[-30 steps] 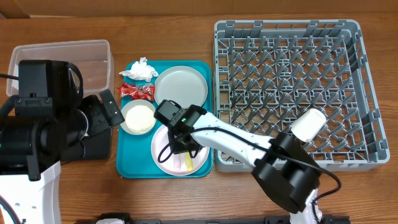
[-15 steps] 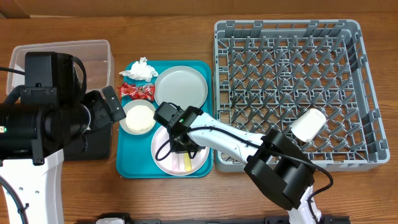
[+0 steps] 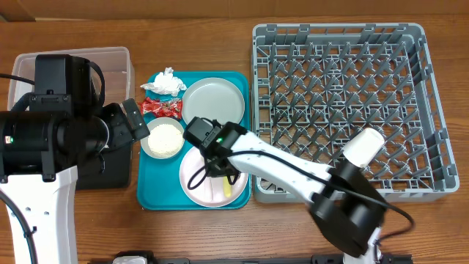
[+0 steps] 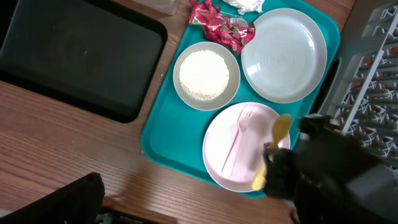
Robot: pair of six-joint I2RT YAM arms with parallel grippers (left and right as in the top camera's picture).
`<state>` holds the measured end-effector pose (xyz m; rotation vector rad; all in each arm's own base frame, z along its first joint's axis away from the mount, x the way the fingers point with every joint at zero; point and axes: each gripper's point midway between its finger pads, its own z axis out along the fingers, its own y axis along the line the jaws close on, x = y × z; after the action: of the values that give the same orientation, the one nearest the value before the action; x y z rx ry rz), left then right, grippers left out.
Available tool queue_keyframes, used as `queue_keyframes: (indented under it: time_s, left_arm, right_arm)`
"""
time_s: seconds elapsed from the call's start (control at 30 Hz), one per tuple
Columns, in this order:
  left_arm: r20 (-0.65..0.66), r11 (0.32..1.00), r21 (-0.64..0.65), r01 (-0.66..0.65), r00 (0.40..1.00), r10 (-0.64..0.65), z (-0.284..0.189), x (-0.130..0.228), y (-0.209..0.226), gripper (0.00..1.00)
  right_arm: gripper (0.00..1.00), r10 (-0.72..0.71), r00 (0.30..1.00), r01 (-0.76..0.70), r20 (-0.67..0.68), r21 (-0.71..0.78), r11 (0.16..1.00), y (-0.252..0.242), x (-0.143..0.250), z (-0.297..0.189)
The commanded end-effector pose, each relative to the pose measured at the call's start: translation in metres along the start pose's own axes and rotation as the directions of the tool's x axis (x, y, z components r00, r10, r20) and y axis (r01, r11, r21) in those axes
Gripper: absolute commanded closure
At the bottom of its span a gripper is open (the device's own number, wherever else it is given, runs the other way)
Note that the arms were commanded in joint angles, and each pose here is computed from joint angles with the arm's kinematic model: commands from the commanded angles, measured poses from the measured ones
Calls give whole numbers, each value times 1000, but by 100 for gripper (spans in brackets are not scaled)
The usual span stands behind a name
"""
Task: Sort waste into correct bins and load items into the dishwasher rack
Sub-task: 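Carry the yellow spoon into the rack and release it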
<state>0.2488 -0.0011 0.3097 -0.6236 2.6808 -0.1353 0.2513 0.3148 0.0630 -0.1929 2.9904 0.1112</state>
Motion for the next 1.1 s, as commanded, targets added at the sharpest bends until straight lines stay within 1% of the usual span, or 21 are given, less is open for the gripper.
queue_keyframes:
  time_s: [0.0,0.03,0.1,0.23,0.37,0.57,0.6,0.7,0.73,0.77,0.87,0.9,0.97,1.07]
  left_arm:
    - [6,1000,9,-10,1000,10,-2,-3,-3,0]
    - [6,1000,8,-10,1000,10,-1,-3,-3,0]
    - [6,1000,9,-10,1000,10,-2,-3,-3,0]
    - [6,1000,9,-10,1000,10,-1,-3,-3,0]
    - [6,1000,8,-10,1000,10,-2,-3,-3,0]
    - [6,1000,9,-10,1000,10,-2,-3,-3,0]
    - [6,1000,8,-10,1000,10,-1,-3,-3,0]
    - [6,1000,9,-10,1000,10,-1,-3,-3,0]
    - [6,1000,9,-10,1000,10,-1,-3,-3,0]
    - [6,1000,9,-10,1000,10,-2,-3,-3,0]
    - [6,1000,8,-10,1000,10,-1,-3,-3,0]
    - [6,1000,9,-10,1000,10,-1,-3,-3,0]
    - [6,1000,8,-10,1000,10,-1,-3,-3,0]
    - [6,1000,9,-10,1000,10,-1,-3,-3,0]
  right_arm:
    - [85,-32,982,56,188,-121,991,11,-28,-80]
    - [85,-52,968,83,245,-121,989,6,-33,-100]
    - [85,-41,953,71,302,-89,994,-7,-39,-117]
    - [85,-24,933,21,358,12,1000,-44,-54,-129]
    - [85,10,937,-36,348,67,997,-78,-72,-121]
    - [85,71,947,-103,315,84,991,-118,-100,-100]
    - [85,71,949,-100,308,79,992,-121,-103,-97]
    - [84,-1,965,-4,263,17,1000,-112,-109,-84]
    - [83,-12,967,8,255,17,1000,-111,-109,-80]
    - [80,-15,970,9,244,26,1000,-112,-108,-76]
    - [53,-25,975,18,221,37,999,-111,-105,-68]
    - [48,-31,976,24,215,35,999,-108,-102,-68]
    - [44,-31,976,26,215,28,999,-102,-97,-73]
    - [42,-33,977,42,209,-42,998,-79,-85,-84]
